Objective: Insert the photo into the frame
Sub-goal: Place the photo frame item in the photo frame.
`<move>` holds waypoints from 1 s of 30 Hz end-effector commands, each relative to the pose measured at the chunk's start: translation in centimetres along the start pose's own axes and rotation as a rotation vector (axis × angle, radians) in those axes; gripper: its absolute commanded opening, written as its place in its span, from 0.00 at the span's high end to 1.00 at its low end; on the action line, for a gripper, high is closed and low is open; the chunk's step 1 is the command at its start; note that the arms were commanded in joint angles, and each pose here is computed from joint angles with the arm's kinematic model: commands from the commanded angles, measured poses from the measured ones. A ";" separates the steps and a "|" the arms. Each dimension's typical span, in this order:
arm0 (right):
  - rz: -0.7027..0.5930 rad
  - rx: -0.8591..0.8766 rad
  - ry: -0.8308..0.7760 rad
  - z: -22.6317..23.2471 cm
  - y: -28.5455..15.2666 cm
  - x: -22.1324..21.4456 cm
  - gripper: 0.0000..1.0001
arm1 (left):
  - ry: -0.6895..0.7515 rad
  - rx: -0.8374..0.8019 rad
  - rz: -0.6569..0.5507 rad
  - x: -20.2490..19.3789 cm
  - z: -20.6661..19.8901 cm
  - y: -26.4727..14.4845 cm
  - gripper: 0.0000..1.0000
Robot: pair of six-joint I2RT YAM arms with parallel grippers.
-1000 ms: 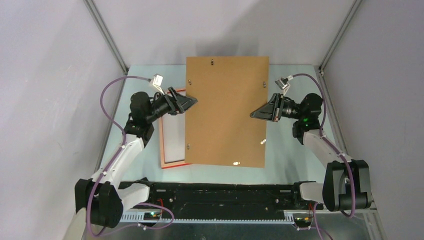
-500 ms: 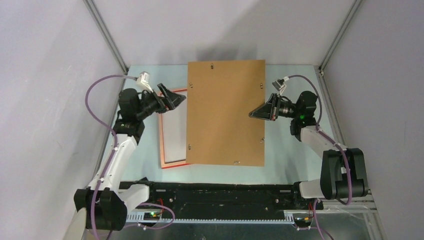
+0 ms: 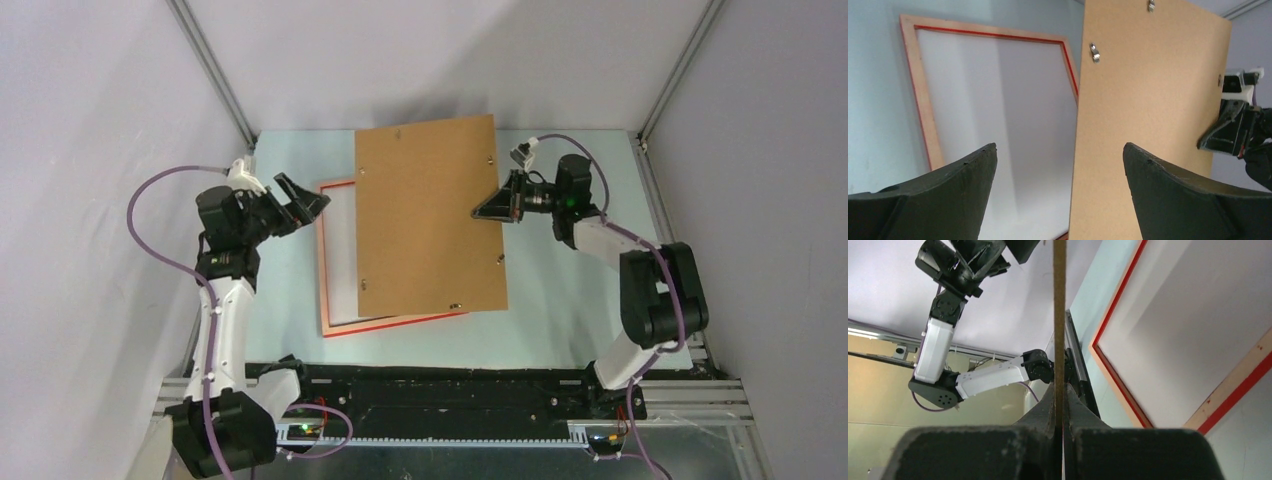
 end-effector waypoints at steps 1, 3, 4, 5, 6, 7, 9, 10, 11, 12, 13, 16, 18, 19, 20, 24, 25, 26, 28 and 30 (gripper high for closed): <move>0.042 0.029 -0.006 0.4 2.2 1.4 1.00 | 0.101 0.012 -0.010 0.6 -0.1 -1.5 0.00; 0.055 0.043 0.021 -0.1 3.0 1.6 1.00 | 0.121 0.030 -0.015 0.6 0.1 -1.8 0.00; 0.058 0.051 0.026 0.1 3.3 1.9 1.00 | 0.132 0.036 -0.016 0.6 0.2 -2.0 0.00; 0.075 0.048 0.053 -0.7 3.9 1.8 1.00 | 0.139 0.043 -0.018 0.7 0.3 -2.0 0.00; 0.082 0.052 0.049 -0.5 4.2 1.9 1.00 | 0.142 0.046 -0.018 0.6 0.3 -2.1 0.00; 0.093 0.051 0.059 -1.0 4.8 1.9 1.00 | 0.146 0.050 -0.017 0.6 0.4 -2.1 0.00; 0.106 0.047 0.072 -1.5 5.6 1.9 1.00 | 0.145 0.058 -0.014 0.4 0.6 -2.1 0.00; 0.113 0.042 0.086 -2.0 6.1 1.8 1.00 | 0.145 0.063 -0.013 0.2 0.7 -2.2 0.00; 0.116 0.039 0.085 -2.0 6.4 1.9 1.00 | 0.147 0.066 -0.014 0.2 0.7 -2.2 0.00; 0.118 0.033 0.092 -2.5 6.7 1.9 1.00 | 0.147 0.073 -0.011 0.0 0.8 -2.2 0.00; 0.119 0.023 0.094 -2.7 7.0 2.0 1.00 | 0.151 0.076 -0.015 0.0 0.9 -2.3 0.00; 0.127 -0.013 0.109 -3.9 8.0 1.9 1.00 | 0.158 0.086 -0.019 0.0 1.0 -2.5 0.00; 0.135 -0.023 0.113 -4.1 8.5 2.1 1.00 | 0.164 0.090 -0.025 0.0 1.0 -2.6 0.00; 0.135 -0.020 0.104 -3.9 8.8 2.3 1.00 | 0.166 0.093 -0.027 0.0 1.0 -2.6 0.00; 0.137 -0.024 0.110 -4.1 9.1 2.4 1.00 | 0.166 0.094 -0.027 0.0 1.0 -2.6 0.00; 0.142 -0.031 0.123 -4.7 10.0 2.7 1.00 | 0.166 0.103 -0.027 -0.1 1.2 -2.7 0.00; 0.143 -0.033 0.131 -5.1 10.2 2.7 1.00 | 0.166 0.106 -0.029 -0.1 1.2 -2.7 0.00; 0.140 -0.029 0.132 -5.1 10.3 2.9 1.00 | 0.166 0.107 -0.029 -0.1 1.2 -2.7 0.00; 0.142 -0.026 0.142 -5.3 10.7 3.1 1.00 | 0.166 0.112 -0.032 0.0 1.3 -2.7 0.00; 0.145 -0.029 0.151 -5.9 11.1 3.2 1.00 | 0.166 0.116 -0.034 0.1 1.3 -2.8 0.00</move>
Point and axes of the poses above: each gripper's point midway between its finger pads, its own y axis out along the fingers, its own z axis along the line the jaws close on, x = y × z, the point moved 1 cm from there along -y, back along the fingers, and after that the axes turned 13 degrees about y, right-handed, at the moved point
